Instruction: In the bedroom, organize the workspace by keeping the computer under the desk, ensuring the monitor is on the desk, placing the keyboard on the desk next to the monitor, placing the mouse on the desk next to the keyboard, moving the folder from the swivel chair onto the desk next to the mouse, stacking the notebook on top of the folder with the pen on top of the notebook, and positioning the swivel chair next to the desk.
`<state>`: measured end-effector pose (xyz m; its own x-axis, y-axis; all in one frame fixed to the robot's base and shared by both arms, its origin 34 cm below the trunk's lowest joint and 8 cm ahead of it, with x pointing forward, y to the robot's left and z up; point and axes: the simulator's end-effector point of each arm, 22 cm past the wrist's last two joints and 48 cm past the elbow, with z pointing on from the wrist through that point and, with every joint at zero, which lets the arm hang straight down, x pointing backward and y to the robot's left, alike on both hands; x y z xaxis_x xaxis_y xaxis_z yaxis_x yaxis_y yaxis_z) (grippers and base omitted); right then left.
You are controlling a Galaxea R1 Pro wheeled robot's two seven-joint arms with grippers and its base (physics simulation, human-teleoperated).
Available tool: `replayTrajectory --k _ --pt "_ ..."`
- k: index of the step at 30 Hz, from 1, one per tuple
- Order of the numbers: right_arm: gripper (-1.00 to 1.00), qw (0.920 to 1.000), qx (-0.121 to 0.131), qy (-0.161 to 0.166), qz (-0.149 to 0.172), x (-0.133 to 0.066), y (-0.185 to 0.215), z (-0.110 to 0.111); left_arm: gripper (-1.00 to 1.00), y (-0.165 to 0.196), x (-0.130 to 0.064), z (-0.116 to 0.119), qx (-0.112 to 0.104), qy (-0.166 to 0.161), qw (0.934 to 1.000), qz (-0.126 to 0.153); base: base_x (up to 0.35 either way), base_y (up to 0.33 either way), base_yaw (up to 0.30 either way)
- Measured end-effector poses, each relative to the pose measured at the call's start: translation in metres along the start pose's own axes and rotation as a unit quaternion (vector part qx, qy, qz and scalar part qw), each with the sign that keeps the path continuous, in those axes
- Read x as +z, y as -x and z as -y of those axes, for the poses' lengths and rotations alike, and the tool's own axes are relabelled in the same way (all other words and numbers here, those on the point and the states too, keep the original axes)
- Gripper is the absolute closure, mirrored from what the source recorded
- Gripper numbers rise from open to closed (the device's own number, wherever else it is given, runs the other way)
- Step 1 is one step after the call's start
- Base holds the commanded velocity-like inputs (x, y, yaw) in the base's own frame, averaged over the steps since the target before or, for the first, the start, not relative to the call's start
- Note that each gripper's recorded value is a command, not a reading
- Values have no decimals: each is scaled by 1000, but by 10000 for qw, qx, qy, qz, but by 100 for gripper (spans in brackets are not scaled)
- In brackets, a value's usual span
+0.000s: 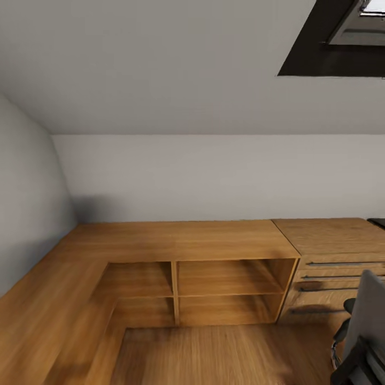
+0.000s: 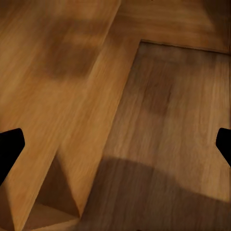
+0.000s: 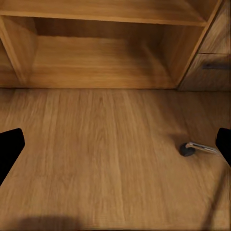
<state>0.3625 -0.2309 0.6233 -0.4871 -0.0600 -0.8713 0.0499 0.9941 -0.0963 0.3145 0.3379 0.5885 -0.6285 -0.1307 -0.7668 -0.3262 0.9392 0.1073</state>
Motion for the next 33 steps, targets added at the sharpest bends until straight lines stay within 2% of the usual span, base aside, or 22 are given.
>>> replayTrajectory --k 11,33 --pt "-100 10000 -1 16 -33 0 -1 -2 -100 -1 0 1 5 -13 10000 -9 0 218 -267" --pt "-100 10000 2 8 -36 0 -1 -2 -100 -1 0 1 1 -2 10000 -12 0 15 -267"
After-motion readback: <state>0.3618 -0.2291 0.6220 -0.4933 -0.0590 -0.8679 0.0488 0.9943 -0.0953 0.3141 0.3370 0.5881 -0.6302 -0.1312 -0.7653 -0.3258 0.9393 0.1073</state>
